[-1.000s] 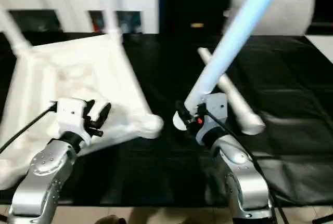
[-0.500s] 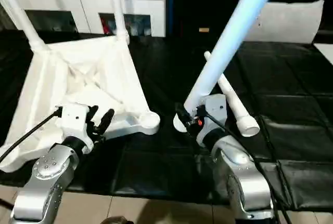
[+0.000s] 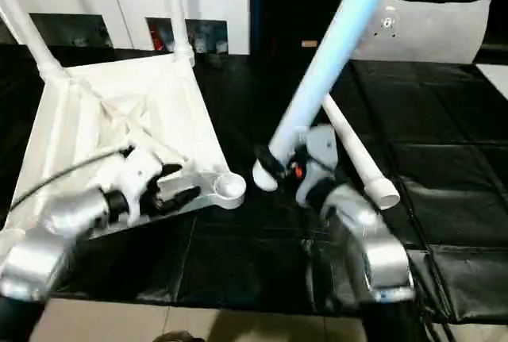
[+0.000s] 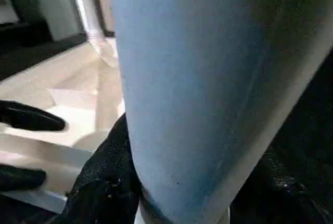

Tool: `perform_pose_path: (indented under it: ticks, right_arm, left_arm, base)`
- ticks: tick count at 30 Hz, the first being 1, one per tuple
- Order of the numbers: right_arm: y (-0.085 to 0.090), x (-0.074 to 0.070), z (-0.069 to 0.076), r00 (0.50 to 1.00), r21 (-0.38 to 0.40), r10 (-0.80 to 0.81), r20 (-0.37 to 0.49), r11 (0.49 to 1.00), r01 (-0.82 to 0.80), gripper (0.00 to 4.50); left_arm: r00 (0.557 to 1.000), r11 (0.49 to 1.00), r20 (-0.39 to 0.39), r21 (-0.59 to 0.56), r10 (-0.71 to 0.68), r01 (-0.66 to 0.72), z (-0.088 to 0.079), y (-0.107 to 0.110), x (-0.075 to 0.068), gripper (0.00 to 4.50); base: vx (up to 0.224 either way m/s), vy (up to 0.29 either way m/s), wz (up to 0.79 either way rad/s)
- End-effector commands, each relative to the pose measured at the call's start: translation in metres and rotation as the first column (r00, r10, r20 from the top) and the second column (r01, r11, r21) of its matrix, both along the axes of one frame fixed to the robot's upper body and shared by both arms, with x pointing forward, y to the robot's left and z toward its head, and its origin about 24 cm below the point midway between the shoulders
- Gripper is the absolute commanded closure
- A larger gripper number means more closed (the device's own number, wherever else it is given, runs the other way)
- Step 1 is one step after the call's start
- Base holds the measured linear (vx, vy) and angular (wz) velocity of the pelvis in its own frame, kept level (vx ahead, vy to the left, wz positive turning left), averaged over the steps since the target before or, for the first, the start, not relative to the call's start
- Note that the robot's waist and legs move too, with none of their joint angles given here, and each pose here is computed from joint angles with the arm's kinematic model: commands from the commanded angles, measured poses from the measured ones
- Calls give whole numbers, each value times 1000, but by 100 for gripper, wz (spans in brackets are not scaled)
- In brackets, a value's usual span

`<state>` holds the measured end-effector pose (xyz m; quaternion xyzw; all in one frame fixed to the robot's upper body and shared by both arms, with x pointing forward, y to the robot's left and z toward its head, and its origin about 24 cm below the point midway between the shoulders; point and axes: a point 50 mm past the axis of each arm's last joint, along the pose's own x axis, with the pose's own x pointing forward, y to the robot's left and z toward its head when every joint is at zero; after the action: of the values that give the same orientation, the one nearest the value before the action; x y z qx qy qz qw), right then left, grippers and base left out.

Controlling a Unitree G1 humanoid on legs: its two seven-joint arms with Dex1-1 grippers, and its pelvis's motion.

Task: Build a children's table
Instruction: Insert table leg to table base

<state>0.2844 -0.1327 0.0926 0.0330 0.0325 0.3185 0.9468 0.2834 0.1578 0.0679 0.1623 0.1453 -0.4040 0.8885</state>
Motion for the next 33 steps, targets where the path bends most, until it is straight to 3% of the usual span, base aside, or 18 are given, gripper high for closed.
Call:
perform_pose_path:
  ticks: [1,4,9,10,15,20,33]
  right_arm:
    - [-1,2,5,999,18,23,22,1000,-24,262]
    - [1,1,2,997,31,69,-23,997,-68,262]
    - [4,3,2,996,27,88,-10,996,-88,262]
    - [5,3,1,995,28,95,-8,995,-95,262]
    - [6,3,1,994,26,111,-7,993,-111,262]
    - [6,2,0,993,18,120,-11,993,-120,262]
    - [9,0,-3,991,-1,135,-20,991,-135,262]
  left_arm:
    - [997,999,-55,-1,-44,44,-5,2,-1,84]
    - [986,992,-116,-32,-122,119,-9,3,-3,115]
    - [972,983,-149,-30,-182,180,-10,4,-2,137]
    - [970,983,-159,-31,-186,184,-10,4,-1,160]
    - [968,980,-152,-2,-198,200,-12,6,3,181]
    - [971,981,-149,14,-187,191,-14,7,9,243]
    - [956,971,-190,48,-223,236,-21,5,13,347]
  base:
    - [0,0,0]
    - [0,0,0]
    - [0,0,0]
    - [0,0,0]
    - [0,0,0]
    - [0,0,0]
    - [0,0,0]
